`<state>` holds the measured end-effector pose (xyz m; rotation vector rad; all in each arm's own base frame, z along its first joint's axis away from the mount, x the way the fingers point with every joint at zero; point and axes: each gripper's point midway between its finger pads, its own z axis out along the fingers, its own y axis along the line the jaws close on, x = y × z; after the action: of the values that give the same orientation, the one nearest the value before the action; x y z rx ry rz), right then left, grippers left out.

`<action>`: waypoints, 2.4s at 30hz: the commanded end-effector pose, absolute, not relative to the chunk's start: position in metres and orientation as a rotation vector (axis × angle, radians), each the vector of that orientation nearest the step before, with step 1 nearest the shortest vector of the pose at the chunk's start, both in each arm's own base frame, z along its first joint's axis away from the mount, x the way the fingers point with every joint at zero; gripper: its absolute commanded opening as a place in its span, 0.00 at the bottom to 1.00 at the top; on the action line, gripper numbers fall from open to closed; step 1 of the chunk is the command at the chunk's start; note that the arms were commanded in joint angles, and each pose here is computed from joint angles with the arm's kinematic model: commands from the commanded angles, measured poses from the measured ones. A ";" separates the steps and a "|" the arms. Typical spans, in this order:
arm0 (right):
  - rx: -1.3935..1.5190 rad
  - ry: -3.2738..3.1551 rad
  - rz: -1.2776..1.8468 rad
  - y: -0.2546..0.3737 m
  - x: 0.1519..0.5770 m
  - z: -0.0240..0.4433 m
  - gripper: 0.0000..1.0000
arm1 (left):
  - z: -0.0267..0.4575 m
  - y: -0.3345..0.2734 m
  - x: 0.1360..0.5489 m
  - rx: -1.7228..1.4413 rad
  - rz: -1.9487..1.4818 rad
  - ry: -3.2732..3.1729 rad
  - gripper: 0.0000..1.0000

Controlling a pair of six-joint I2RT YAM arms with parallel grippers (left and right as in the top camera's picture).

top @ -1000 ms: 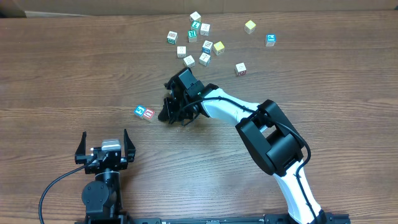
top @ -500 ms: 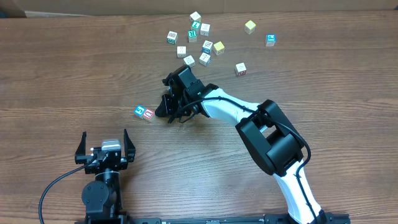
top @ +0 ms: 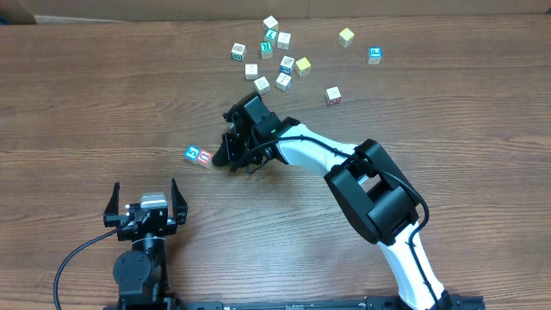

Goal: Form a horizontal line

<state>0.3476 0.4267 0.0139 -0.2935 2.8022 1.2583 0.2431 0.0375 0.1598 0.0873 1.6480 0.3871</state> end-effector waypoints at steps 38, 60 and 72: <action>-0.368 2.641 1.217 0.438 0.369 0.026 0.04 | 0.159 0.037 0.243 0.101 0.404 1.646 1.00; -0.363 2.517 0.994 0.387 0.419 0.075 0.10 | 0.159 0.037 0.243 0.101 0.404 1.646 1.00; -0.264 2.433 0.285 0.166 0.547 0.085 1.00 | 0.159 0.037 0.243 0.101 0.404 1.646 1.00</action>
<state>0.5247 0.2016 0.0825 -0.2253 2.4885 0.4776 0.2431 0.0375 0.1598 0.0873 1.6480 0.3871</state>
